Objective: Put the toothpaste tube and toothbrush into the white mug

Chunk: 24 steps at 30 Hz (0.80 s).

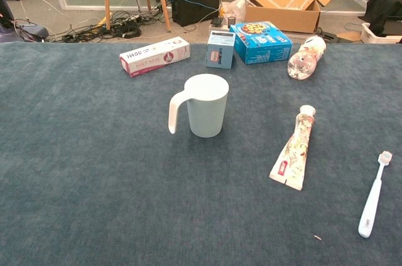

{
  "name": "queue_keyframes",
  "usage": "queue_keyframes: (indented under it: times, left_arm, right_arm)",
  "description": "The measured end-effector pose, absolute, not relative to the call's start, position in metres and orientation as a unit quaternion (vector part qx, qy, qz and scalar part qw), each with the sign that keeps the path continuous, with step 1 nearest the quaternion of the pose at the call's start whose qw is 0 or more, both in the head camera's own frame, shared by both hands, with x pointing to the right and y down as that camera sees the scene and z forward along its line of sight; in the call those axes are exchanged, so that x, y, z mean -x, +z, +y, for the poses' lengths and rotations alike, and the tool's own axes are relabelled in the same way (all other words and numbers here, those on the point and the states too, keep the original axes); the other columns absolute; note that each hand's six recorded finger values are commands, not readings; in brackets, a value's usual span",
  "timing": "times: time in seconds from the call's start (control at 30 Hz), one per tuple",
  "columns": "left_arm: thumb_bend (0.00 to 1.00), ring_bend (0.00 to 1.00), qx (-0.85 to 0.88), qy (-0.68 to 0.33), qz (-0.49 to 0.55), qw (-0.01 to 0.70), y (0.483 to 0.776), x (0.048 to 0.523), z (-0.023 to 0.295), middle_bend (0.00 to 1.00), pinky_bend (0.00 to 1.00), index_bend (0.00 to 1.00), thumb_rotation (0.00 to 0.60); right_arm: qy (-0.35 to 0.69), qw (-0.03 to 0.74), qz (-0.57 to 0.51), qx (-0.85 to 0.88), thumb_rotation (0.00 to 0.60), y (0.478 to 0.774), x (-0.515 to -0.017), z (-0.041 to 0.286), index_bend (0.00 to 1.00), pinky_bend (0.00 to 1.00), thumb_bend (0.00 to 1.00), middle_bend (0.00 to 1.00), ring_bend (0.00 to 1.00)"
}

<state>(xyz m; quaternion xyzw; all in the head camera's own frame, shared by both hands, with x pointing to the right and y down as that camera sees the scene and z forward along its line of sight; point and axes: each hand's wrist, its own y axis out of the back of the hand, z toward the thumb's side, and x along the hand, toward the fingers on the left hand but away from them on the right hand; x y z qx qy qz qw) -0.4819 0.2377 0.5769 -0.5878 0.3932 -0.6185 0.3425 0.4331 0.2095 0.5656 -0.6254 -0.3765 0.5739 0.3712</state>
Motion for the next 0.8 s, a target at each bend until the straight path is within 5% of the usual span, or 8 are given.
queue_keyframes:
  times: [0.47, 0.8]
  left_arm:
    - [0.00, 0.32, 0.582, -0.627, 0.400, 0.329, 0.576, 0.488, 0.239, 0.31, 0.25, 0.20, 0.600]
    - [0.00, 0.32, 0.589, -0.621, 0.397, 0.331, 0.573, 0.484, 0.242, 0.32, 0.25, 0.21, 0.600]
  right_arm:
    - [0.534, 0.352, -0.365, 0.676, 0.600, 0.574, -0.409, 0.203, 0.14, 0.34, 0.11, 0.08, 0.09]
    - [0.432, 0.405, -0.334, 0.733, 0.600, 0.536, -0.357, 0.161, 0.27, 0.31, 0.11, 0.08, 0.07]
